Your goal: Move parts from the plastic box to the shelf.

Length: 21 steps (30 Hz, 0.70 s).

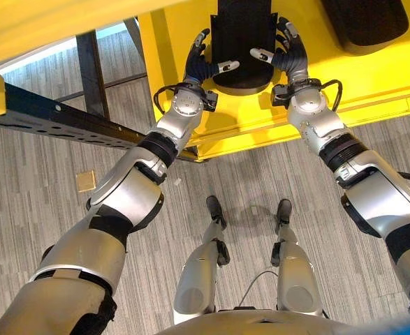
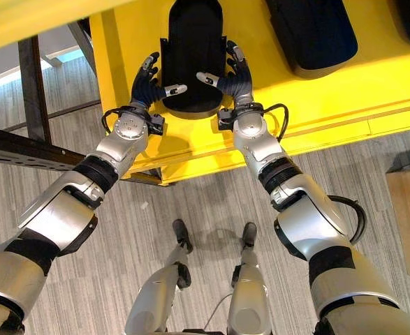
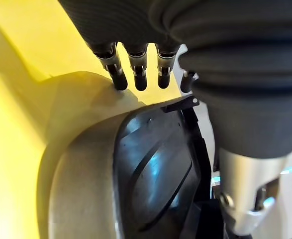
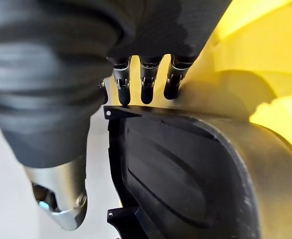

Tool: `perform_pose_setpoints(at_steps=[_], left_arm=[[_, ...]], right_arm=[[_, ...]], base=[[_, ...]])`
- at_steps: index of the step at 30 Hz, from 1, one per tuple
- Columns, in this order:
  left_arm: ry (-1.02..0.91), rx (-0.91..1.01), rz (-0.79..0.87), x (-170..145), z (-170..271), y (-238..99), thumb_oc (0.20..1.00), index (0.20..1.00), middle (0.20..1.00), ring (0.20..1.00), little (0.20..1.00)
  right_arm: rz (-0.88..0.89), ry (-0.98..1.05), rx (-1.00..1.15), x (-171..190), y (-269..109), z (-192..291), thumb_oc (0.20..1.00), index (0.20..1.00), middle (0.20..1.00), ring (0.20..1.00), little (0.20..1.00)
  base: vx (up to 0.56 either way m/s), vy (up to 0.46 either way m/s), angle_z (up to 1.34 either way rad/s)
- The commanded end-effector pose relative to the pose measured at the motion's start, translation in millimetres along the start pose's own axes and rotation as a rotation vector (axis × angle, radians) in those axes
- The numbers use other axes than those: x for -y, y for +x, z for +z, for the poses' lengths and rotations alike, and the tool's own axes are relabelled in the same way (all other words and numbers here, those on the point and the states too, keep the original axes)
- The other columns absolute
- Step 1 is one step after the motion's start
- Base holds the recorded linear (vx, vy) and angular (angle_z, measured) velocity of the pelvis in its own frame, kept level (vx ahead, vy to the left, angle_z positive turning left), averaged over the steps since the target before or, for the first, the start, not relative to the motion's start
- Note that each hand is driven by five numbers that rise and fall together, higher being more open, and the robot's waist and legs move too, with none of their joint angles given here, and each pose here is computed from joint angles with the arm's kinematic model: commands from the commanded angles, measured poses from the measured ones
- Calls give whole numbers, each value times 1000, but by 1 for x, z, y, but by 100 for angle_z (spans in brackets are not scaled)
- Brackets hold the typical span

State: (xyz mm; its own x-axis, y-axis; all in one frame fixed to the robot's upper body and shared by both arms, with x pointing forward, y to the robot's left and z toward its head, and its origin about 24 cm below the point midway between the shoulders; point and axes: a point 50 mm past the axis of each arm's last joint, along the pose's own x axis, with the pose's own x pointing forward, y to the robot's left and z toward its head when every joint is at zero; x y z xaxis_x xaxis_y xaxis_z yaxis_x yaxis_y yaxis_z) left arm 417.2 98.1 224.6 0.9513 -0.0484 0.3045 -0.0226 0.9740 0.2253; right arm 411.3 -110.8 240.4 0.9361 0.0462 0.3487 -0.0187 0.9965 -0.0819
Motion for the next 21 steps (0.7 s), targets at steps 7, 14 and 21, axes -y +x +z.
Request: perform_pose_setpoints(at_steps=[7,14,21], left_arm=[[31,107,-11,2,35,12,1000,1000,1000,1000,1000],[57,123,-39,8,39,11,1000,1000,1000,1000,1000],[72,138,-69,18,41,10,1000,1000,1000,1000,1000]], right_arm=[[43,3,140,-18,20,55,1000,1000,1000,1000,1000],[47,-32,146,-18,23,61,1000,1000,1000,1000,1000],[60,-59,168,-21,25,70,1000,1000,1000,1000,1000]], base=[[2,1,1],[10,5,5],[4,1,1]])
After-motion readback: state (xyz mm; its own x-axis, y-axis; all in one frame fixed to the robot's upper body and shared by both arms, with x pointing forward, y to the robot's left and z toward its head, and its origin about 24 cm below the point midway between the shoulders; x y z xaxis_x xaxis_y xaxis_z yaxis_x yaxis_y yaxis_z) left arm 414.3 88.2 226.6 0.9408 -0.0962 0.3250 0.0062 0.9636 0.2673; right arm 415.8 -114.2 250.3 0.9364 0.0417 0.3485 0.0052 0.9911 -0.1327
